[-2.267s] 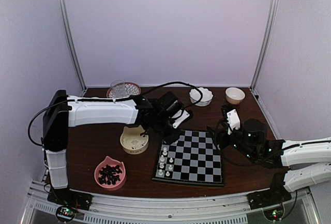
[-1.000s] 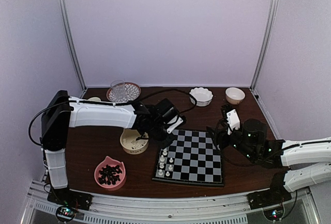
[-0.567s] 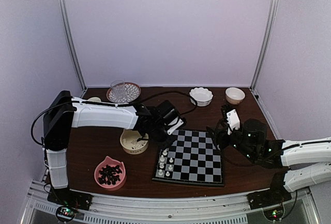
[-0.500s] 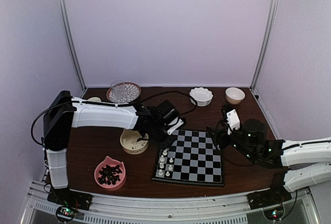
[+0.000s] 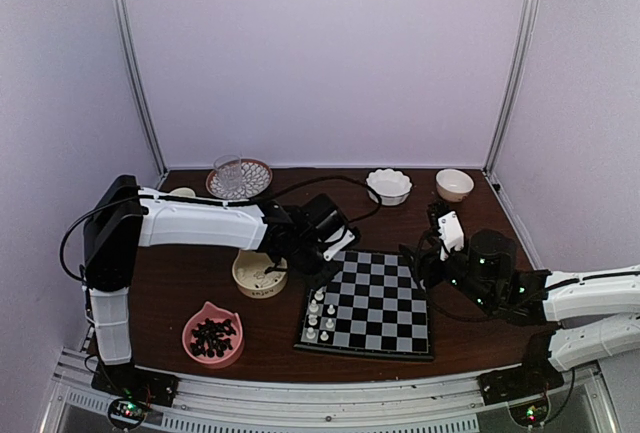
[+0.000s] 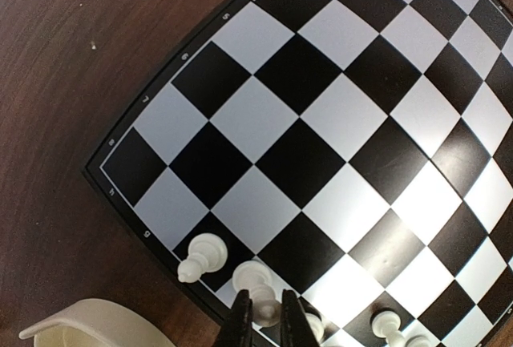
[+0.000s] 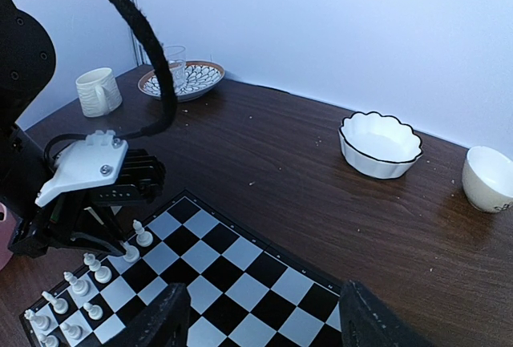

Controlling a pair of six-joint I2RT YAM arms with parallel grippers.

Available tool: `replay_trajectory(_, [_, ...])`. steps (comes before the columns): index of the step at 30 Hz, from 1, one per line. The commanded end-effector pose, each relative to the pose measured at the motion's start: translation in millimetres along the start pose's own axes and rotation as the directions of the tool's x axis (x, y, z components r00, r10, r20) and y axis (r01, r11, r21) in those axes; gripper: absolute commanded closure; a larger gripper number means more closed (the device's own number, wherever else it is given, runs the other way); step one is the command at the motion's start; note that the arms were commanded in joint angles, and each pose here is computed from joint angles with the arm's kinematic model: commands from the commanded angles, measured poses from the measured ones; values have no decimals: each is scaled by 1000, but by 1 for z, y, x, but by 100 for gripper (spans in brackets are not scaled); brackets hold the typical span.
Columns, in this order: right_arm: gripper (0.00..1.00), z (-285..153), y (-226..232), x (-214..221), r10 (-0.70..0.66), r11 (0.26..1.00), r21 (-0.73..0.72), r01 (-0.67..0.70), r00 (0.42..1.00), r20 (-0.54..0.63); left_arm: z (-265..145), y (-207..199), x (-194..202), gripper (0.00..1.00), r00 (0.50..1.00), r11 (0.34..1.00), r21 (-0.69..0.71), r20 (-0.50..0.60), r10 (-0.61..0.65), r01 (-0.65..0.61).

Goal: Set up the chess pieces on the board
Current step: Place the queen at d1.

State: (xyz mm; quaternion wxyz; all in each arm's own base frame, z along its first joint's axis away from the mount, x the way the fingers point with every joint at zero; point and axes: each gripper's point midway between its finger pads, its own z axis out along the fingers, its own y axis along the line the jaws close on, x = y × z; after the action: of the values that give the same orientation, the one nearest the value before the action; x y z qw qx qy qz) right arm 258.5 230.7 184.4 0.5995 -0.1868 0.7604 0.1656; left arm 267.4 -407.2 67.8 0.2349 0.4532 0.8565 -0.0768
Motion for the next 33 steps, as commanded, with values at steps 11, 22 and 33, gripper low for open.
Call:
replay_trajectory(11, [33,1,1,-3,11,1000,-9,-11,1000,9,-2,-1,10,92,1000,1000,25,-25,-3,4])
replay_trajectory(22, [33,1,2,-3,11,1000,-12,-11,1000,7,-13,-3,2,92,999,997,70,-2,-41,41])
replay_trajectory(33, [33,2,3,-3,9,1000,-15,-9,1000,5,-22,1,-2,92,998,995,82,24,-56,54])
